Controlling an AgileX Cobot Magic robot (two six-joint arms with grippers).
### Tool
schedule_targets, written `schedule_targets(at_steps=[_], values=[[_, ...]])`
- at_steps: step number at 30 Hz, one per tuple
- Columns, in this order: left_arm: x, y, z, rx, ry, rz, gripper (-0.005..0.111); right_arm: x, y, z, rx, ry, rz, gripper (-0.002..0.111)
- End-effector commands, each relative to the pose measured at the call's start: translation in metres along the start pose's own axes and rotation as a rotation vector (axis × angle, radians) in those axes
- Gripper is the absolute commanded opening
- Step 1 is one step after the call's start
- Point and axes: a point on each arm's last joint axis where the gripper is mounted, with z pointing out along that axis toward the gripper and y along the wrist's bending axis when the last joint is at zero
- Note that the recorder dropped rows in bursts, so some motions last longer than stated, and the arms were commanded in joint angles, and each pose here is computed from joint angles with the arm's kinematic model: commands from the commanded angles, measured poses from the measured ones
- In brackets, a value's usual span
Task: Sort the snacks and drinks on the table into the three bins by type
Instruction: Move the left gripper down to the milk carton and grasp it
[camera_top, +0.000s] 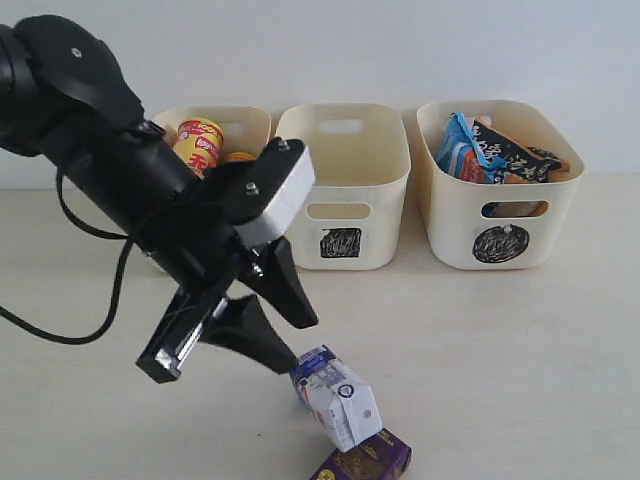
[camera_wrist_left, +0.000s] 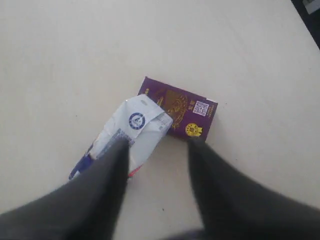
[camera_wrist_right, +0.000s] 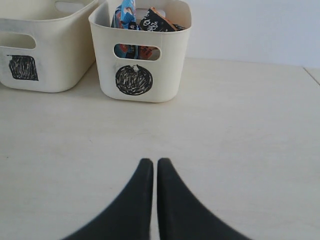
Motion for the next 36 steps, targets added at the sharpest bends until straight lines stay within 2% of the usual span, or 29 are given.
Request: schedule_targets(at_steps=[1,8,15,27,33,36], values=[[0.000,0.003,0.024,0.019,0.007,0.030,0.074,0.001,0.000,0.000,0.004,-0.003,-0.001,0.000],[0.013,0.002,0.059,0.114,0.125,0.140,0.073,0.001,0.000,0.000,0.004,-0.003,-0.001,0.000],[0.016,0.010,0.079,0.049,0.176,0.226,0.073,0.001,0.000,0.000,0.004,-0.008,-0.001,0.000],[0.030,0.015,0.102,0.063,0.194,0.197,0.073,0.001,0.000,0.000,0.004,-0.008,-0.001,0.000],[0.034,0.015,0.115,0.076,0.153,0.178,0.073,0.001,0.000,0.000,0.004,-0.008,-0.001,0.000],[0.036,0.016,0.119,0.071,0.148,0.169,0.068,0.001,0.000,0.000,0.004,-0.008,-0.001,0.000]])
